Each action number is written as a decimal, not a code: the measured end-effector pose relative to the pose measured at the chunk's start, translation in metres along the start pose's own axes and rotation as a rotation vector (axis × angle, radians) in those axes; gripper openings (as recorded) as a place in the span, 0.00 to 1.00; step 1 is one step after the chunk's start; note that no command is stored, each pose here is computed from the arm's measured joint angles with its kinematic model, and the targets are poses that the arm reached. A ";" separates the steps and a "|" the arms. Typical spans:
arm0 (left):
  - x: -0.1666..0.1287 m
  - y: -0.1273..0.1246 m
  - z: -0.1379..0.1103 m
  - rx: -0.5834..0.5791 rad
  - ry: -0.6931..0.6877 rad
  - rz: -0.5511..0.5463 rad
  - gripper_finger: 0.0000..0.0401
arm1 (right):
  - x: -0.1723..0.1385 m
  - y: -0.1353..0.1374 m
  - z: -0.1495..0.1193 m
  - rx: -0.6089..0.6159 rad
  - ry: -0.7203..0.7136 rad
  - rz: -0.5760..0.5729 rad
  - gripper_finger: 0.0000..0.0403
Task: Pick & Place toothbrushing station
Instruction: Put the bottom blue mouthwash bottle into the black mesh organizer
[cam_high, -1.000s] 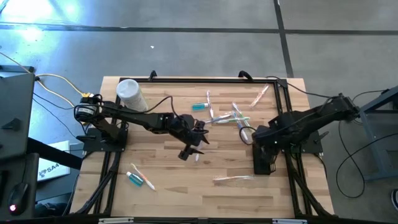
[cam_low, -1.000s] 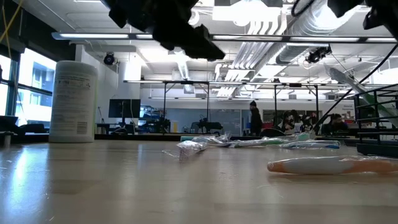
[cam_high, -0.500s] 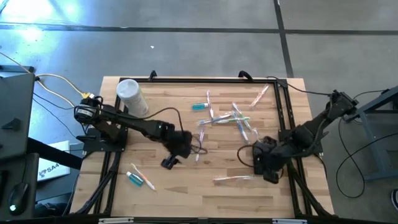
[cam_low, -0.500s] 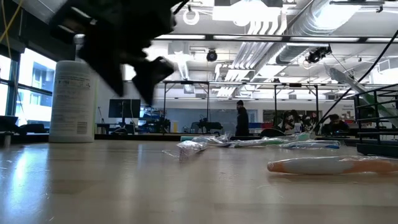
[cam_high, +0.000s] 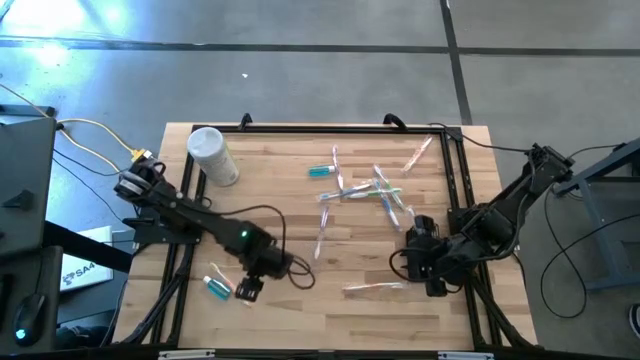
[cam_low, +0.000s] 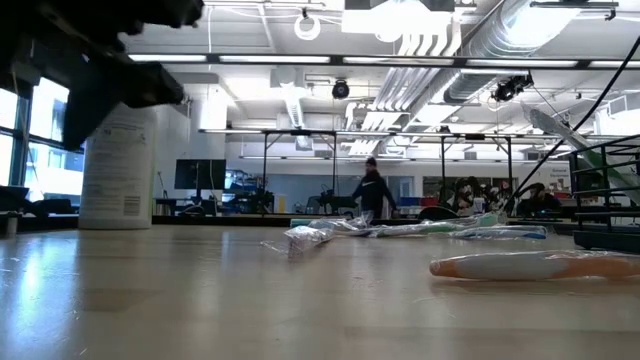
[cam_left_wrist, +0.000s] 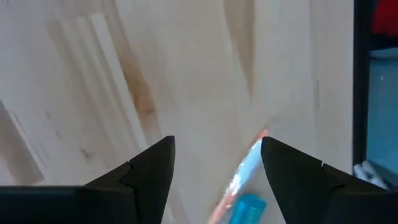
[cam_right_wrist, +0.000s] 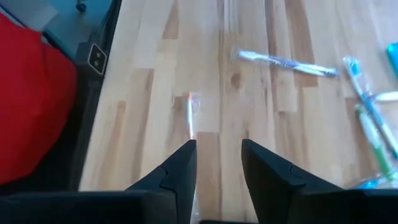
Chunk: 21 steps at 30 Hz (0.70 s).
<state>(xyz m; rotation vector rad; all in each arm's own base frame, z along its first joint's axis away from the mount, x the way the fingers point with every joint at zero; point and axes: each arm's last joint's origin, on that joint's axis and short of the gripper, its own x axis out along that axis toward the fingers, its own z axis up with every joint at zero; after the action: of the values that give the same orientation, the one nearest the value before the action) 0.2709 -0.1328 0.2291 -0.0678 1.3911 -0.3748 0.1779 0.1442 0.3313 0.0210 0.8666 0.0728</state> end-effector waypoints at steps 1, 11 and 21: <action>0.001 -0.005 -0.002 -0.016 0.005 0.013 0.59 | 0.000 0.000 0.000 -0.018 -0.003 -0.005 0.29; 0.022 -0.038 -0.030 -0.154 0.022 0.204 0.59 | 0.001 0.000 0.005 -0.150 -0.043 0.001 0.29; 0.023 -0.041 -0.052 -0.221 0.186 0.263 0.59 | 0.001 0.001 0.005 -0.181 -0.047 0.009 0.30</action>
<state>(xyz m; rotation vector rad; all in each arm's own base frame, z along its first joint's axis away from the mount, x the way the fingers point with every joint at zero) 0.2151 -0.1687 0.2087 -0.0304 1.5990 -0.0073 0.1822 0.1451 0.3342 -0.1425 0.8108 0.1587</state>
